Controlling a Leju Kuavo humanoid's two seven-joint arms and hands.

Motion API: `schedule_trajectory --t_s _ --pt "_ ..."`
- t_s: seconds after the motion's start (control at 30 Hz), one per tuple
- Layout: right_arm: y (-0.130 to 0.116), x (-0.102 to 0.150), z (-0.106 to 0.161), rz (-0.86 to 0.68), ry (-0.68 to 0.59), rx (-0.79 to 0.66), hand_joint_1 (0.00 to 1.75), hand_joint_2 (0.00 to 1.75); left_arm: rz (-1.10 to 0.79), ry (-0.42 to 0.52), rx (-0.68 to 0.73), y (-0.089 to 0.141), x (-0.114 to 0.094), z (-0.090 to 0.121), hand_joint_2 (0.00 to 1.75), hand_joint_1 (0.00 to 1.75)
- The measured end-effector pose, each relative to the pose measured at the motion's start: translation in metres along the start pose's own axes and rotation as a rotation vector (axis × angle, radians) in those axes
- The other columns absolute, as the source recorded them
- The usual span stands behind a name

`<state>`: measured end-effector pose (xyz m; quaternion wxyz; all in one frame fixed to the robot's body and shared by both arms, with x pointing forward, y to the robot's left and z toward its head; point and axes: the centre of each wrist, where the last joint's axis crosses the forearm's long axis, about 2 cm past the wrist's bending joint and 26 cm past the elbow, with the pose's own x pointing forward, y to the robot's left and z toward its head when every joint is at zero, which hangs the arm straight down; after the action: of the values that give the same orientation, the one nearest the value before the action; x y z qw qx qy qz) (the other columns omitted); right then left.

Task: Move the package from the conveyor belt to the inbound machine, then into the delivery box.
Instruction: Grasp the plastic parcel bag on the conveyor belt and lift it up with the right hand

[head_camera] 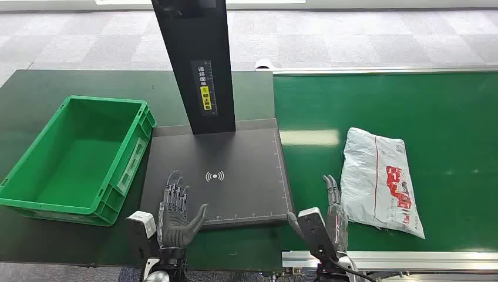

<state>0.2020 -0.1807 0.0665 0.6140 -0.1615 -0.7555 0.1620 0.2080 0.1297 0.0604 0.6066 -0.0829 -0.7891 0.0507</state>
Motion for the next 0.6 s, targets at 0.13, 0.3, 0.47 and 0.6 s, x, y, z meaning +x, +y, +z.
schedule_trajectory --t_s 0.13,0.3,0.47,0.6 --pt "0.0004 0.0004 -0.0013 0.0 -0.003 0.002 0.0 1.75 0.002 0.003 0.008 0.0014 0.0001 0.0007 1.75 0.0" --pt "0.0012 -0.0002 -0.0011 0.001 0.0 0.006 0.0 1.75 0.003 0.004 0.016 0.0027 0.0005 0.0023 1.75 0.0" --pt "0.002 -0.0007 -0.0005 0.001 0.005 0.009 0.0 1.75 0.003 0.007 0.025 0.004 0.0006 0.0048 1.75 0.0" --pt "0.0028 -0.0006 -0.0001 -0.001 0.007 0.011 0.0 1.75 0.002 0.007 0.03 0.0043 0.001 0.0061 1.75 0.0"
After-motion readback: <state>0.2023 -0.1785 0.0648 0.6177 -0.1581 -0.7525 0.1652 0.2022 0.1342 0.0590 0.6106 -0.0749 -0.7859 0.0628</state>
